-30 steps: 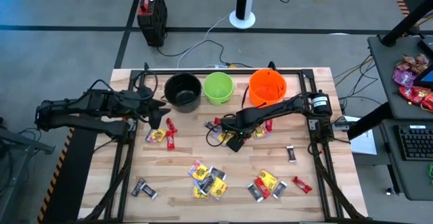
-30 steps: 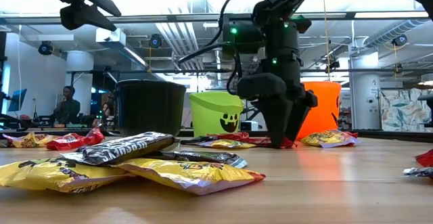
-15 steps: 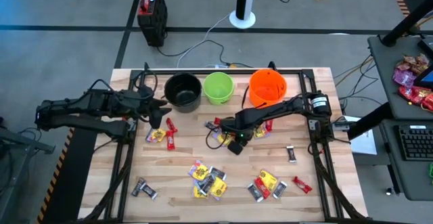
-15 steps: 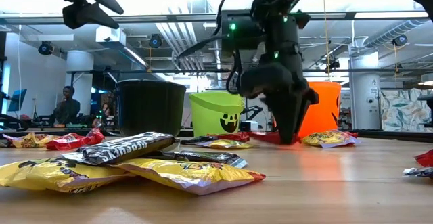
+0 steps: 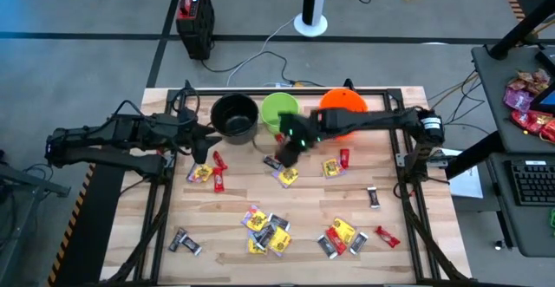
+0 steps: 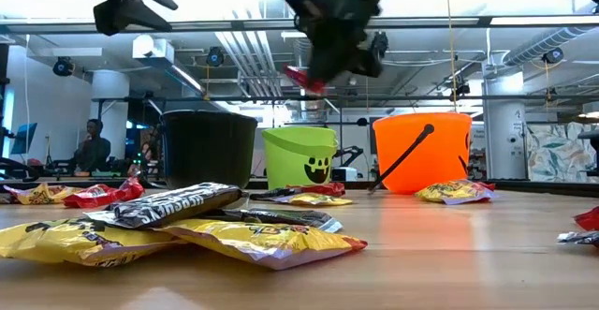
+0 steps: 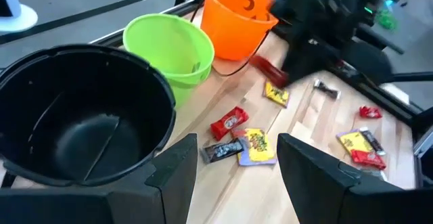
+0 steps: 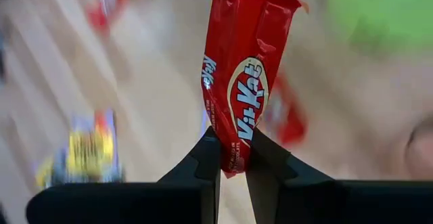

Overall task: Sort candy by brand, put in halloween buckets
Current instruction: Put the red chocolate bar into the green bucket, then put the yellow candy into the black bucket, then put the red chocolate bar into the green bucket

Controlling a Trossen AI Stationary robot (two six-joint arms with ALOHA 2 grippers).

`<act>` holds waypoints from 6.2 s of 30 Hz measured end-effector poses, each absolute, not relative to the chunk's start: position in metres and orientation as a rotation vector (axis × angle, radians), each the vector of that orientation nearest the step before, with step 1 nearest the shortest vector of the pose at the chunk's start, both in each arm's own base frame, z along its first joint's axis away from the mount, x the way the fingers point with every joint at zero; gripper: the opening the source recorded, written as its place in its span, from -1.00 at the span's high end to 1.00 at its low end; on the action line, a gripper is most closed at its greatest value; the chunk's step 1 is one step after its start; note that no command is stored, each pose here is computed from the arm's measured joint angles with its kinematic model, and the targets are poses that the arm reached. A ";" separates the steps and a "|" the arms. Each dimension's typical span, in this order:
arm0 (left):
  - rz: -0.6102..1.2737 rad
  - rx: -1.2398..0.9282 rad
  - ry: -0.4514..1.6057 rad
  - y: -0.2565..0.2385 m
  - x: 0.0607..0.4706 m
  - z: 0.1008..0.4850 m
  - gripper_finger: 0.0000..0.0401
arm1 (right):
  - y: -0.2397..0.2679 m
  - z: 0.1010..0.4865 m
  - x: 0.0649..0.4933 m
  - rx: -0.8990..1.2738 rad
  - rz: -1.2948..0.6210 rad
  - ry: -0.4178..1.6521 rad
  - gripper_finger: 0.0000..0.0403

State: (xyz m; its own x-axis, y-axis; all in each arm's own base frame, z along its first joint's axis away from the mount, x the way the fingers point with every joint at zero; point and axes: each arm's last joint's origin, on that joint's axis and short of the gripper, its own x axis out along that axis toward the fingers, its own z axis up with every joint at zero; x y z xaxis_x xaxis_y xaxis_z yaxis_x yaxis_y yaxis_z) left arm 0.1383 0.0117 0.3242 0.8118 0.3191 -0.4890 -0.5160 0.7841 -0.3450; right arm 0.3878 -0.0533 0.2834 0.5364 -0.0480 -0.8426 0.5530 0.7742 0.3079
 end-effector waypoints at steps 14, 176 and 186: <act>0.446 -0.591 0.398 0.011 0.138 0.326 0.07 | -0.191 0.267 0.398 0.648 -0.563 0.792 0.51; 0.467 -0.437 0.537 0.039 0.200 0.366 0.49 | -0.035 0.227 0.216 0.938 -0.834 1.314 -0.18; 0.519 -0.414 0.540 0.041 0.204 0.364 0.49 | -0.054 0.173 0.213 0.954 -0.938 1.158 -0.18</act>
